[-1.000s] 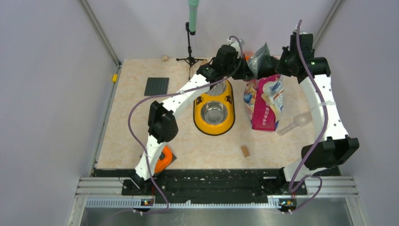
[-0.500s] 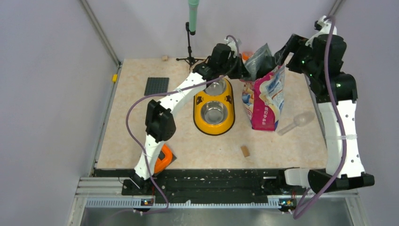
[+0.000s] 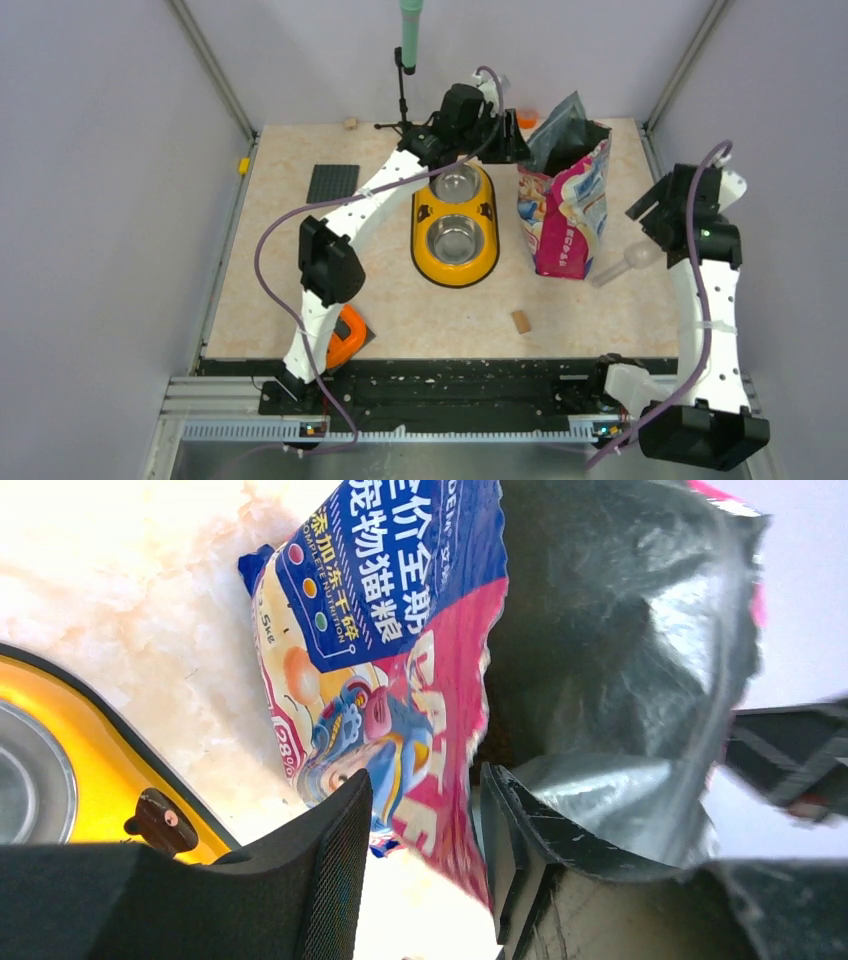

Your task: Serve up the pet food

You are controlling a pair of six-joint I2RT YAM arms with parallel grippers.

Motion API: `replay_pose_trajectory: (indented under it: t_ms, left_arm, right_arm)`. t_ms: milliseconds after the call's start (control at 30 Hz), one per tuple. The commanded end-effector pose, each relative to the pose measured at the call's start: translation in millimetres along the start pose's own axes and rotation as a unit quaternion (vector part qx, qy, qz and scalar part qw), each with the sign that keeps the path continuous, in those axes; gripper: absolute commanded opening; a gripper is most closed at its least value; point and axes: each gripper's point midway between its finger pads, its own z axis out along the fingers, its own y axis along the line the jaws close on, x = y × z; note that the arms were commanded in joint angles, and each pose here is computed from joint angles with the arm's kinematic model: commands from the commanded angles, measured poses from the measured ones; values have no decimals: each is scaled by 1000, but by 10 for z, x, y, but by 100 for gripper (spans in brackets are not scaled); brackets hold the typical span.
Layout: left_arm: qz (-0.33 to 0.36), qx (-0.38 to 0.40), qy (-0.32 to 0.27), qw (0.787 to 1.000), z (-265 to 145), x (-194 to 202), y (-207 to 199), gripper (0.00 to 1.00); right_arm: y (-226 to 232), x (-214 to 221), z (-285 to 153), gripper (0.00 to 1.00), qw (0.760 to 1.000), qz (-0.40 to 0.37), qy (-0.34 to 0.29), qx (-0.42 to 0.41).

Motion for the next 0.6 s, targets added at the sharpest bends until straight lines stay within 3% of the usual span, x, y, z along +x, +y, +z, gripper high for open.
replay_pose_trajectory:
  t_ms: [0, 300, 567]
  left_arm:
    - [49, 32, -60, 997, -600, -491, -503, 48]
    - [85, 36, -76, 993, -1048, -603, -743, 49]
    - [95, 47, -85, 991, -1351, -562, -871, 49]
  right_arm:
    - [-182, 585, 318, 76, 994, 66, 83, 24]
    - [-255, 1288, 854, 73, 979, 104, 174, 26]
    - [-315, 1502, 1226, 67, 977, 97, 185, 46]
